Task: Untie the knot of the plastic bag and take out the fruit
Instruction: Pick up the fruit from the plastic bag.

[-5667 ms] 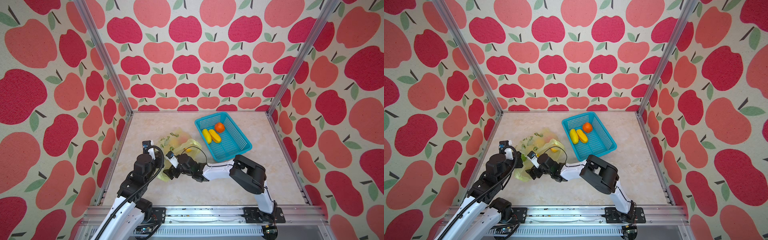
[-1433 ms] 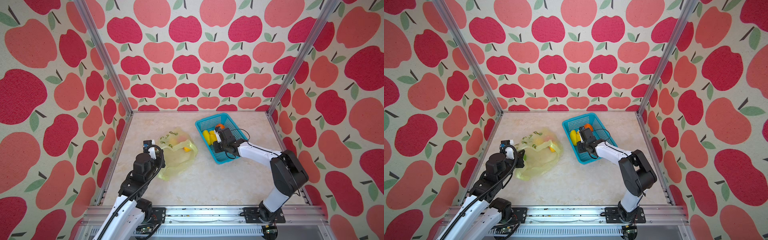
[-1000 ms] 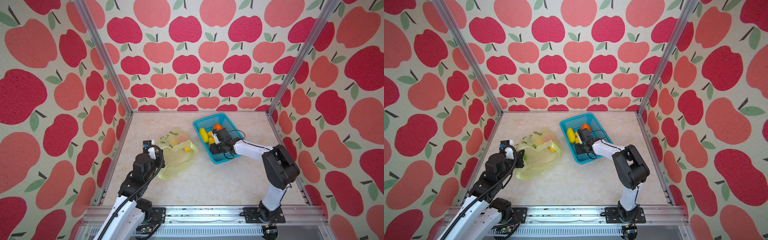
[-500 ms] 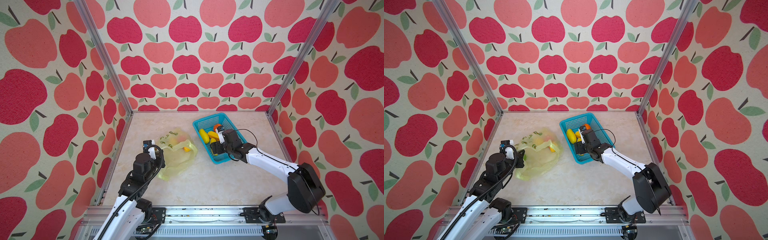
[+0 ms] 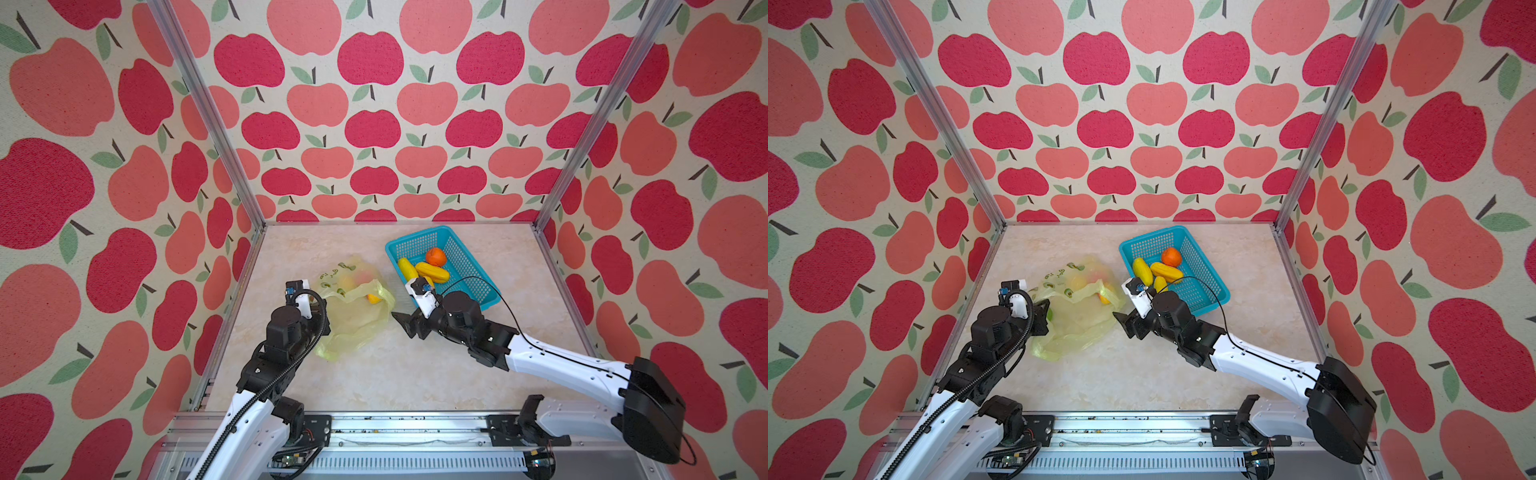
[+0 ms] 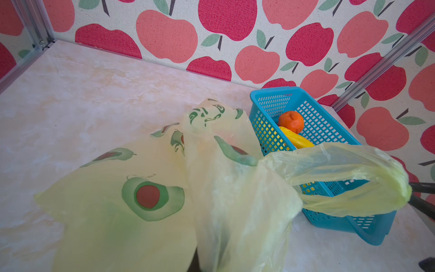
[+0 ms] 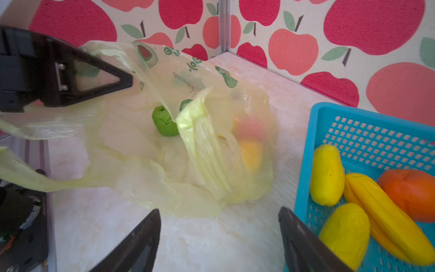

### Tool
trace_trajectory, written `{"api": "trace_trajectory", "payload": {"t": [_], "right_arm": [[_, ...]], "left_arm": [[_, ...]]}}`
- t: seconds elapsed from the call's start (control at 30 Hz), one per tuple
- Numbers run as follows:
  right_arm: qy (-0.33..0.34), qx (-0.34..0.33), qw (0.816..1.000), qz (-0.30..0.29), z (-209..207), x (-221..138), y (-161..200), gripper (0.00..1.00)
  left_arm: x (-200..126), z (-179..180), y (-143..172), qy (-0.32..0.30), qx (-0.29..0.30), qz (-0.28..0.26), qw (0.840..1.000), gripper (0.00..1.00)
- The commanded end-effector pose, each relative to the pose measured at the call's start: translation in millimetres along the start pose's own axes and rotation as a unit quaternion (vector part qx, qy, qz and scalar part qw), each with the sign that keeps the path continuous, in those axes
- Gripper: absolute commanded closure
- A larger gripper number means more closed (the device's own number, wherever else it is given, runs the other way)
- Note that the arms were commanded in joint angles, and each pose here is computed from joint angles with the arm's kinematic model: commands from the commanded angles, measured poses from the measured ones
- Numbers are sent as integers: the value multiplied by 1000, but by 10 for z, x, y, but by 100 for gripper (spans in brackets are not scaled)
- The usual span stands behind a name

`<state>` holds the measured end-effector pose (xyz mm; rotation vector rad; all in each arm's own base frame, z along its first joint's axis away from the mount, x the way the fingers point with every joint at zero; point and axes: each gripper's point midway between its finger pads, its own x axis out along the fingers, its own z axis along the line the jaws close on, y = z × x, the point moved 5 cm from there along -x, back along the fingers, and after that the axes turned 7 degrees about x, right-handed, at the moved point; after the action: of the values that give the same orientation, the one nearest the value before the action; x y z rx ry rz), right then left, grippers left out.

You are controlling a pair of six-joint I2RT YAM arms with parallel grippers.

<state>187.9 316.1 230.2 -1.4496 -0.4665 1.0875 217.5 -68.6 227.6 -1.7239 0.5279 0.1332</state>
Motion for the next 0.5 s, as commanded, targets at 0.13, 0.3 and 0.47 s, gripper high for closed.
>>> {"api": "trace_trajectory", "payload": {"t": [0.13, 0.3, 0.47], "right_arm": [[-67, -12, 997, 33, 452, 630, 36, 43], [-92, -1, 994, 59, 672, 1039, 185, 52], [-99, -6, 993, 64, 764, 1165, 278, 55]], "left_arm": [[31, -3, 23, 9, -8, -2, 1000, 100], [14, 7, 14, 6, -8, -8, 1000, 100], [-3, 2, 2, 8, -8, -8, 1000, 100]]}}
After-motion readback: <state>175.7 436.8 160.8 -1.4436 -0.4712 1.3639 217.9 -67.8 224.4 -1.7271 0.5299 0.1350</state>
